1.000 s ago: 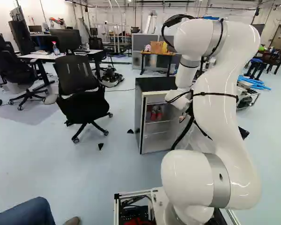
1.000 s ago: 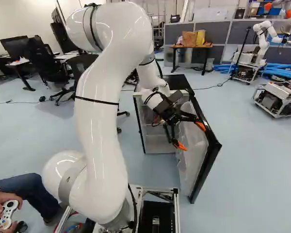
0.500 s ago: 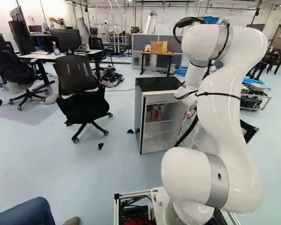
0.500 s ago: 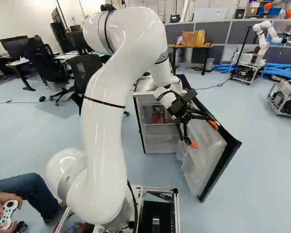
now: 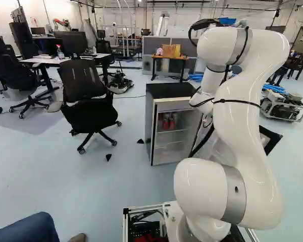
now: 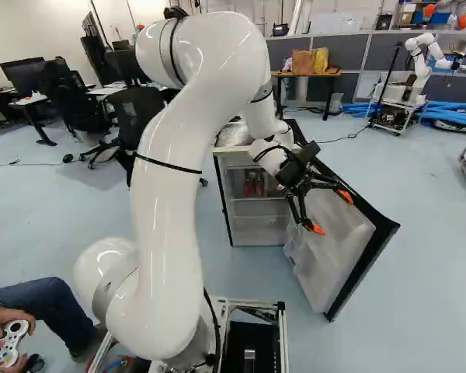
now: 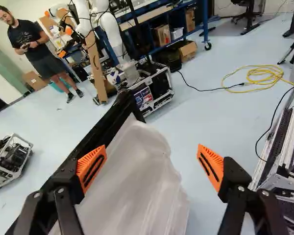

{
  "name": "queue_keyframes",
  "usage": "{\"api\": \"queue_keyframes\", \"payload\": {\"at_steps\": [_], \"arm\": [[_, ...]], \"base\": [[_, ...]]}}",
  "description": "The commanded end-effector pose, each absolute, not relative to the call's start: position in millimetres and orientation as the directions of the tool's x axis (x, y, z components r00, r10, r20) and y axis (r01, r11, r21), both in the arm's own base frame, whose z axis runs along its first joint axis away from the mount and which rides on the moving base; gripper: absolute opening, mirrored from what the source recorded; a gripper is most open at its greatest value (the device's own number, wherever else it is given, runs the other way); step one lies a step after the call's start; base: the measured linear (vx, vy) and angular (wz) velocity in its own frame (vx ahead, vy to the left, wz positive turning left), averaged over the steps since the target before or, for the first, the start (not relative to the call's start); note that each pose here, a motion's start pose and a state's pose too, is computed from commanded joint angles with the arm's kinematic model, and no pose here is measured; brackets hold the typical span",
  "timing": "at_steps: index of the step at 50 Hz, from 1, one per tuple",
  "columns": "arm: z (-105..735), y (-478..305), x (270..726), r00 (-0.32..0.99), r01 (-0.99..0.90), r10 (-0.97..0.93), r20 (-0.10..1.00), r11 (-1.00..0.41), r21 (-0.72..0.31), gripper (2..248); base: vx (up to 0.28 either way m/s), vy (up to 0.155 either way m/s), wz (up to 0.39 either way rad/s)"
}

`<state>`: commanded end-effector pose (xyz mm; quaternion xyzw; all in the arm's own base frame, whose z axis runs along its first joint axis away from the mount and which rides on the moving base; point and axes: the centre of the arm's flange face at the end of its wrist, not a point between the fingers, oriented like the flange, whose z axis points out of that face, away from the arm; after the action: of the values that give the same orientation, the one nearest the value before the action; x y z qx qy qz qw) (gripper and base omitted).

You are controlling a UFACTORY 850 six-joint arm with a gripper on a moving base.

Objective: Grab a drink from the fridge

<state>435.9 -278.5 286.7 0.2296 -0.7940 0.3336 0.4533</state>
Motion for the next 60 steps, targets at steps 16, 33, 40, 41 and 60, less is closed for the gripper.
{"api": "queue_keyframes", "payload": {"at_steps": [16, 33, 40, 41, 60], "arm": [[284.6, -263.4, 417.0, -0.425, -0.773, -0.131, 0.896, 0.567, -0.284, 247], [283.3, -245.3, 398.3, -0.342, -0.886, -0.22, 0.913, 0.4, -0.235, 247], [283.1, -236.7, 390.8, -0.303, -0.922, -0.255, 0.918, 0.324, -0.214, 247], [283.1, -235.5, 389.8, -0.297, -0.926, -0.26, 0.919, 0.313, -0.211, 247], [283.3, -210.0, 369.0, -0.177, -0.984, -0.342, 0.923, 0.092, -0.155, 247]], "base": [[0.0, 0.0, 0.0], [0.0, 0.0, 0.0], [0.0, 0.0, 0.0], [0.0, 0.0, 0.0], [0.0, 0.0, 0.0]]}}
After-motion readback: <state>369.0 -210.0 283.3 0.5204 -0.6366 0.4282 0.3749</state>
